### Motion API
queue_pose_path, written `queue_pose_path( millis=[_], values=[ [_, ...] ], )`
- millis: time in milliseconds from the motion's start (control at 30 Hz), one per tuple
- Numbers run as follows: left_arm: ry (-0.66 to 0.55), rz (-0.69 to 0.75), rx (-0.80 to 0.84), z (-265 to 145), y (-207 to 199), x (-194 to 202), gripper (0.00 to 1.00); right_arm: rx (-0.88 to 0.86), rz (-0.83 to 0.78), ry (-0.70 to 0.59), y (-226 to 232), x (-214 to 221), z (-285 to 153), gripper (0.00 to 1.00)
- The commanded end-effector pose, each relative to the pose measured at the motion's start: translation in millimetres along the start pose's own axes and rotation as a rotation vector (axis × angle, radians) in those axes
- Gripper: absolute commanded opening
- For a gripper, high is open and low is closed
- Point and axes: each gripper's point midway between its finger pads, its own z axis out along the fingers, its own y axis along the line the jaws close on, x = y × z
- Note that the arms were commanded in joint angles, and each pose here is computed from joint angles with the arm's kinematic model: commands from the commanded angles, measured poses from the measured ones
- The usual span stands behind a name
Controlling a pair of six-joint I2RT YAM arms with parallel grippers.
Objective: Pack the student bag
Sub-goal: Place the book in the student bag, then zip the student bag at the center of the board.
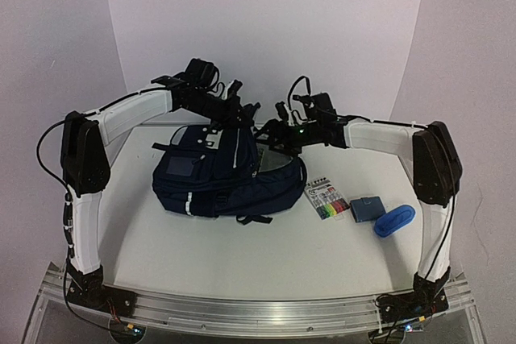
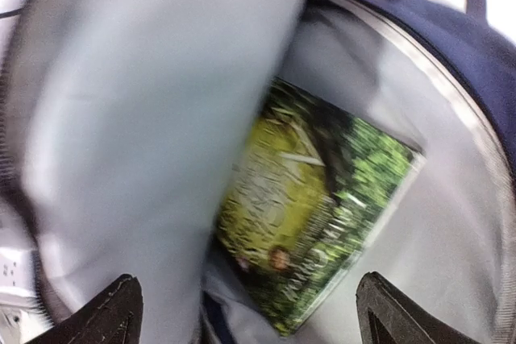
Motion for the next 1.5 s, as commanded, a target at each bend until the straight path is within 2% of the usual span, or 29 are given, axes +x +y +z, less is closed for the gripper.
queue_pose_path(
  millis=[0,133,200,300,333,400,500,633,767,933,1067,1233,1467],
  values=[
    [-0.058,-0.014,-0.078,-12,16,-15,0.00,0.010,-0.176,-0.083,15,-24,-46,0.88],
    [-0.066,-0.050,-0.153,-2,37,-24,0.02,0.075,-0.247,-0.065,1,1,-61,0.84],
    [-0.044,-0.072,-0.169,11,49,-24,0.09,0.102,-0.255,-0.052,-7,14,-68,0.81],
    [-0.019,-0.086,-0.167,20,52,-28,0.38,0.122,-0.278,-0.047,-9,26,-78,0.72],
    [-0.002,-0.097,-0.182,21,55,-25,0.44,0.131,-0.284,-0.047,-9,29,-81,0.68],
    [-0.004,-0.088,-0.207,15,54,-27,0.55,0.137,-0.321,-0.051,1,35,-83,0.64],
    [-0.028,-0.080,-0.261,-4,54,-29,0.64,0.158,-0.384,-0.052,21,51,-81,0.61],
    [-0.078,-0.101,-0.369,-41,59,-24,0.66,0.178,-0.409,-0.025,39,78,-65,0.57],
    [-0.097,-0.152,-0.466,-65,71,-4,0.67,0.156,-0.340,0.009,52,107,-44,0.57],
    [-0.151,-0.202,-0.515,-87,75,9,0.67,0.104,-0.261,-0.040,73,120,-17,0.58],
    [-0.139,-0.211,-0.511,-92,74,20,0.67,0.094,-0.158,-0.060,76,128,6,0.57],
    [-0.107,-0.190,-0.527,-99,71,27,0.67,0.145,-0.053,-0.048,60,140,32,0.51],
    [-0.165,-0.158,-0.520,-117,63,27,0.67,0.193,0.060,-0.040,43,143,52,0.49]
  ],
)
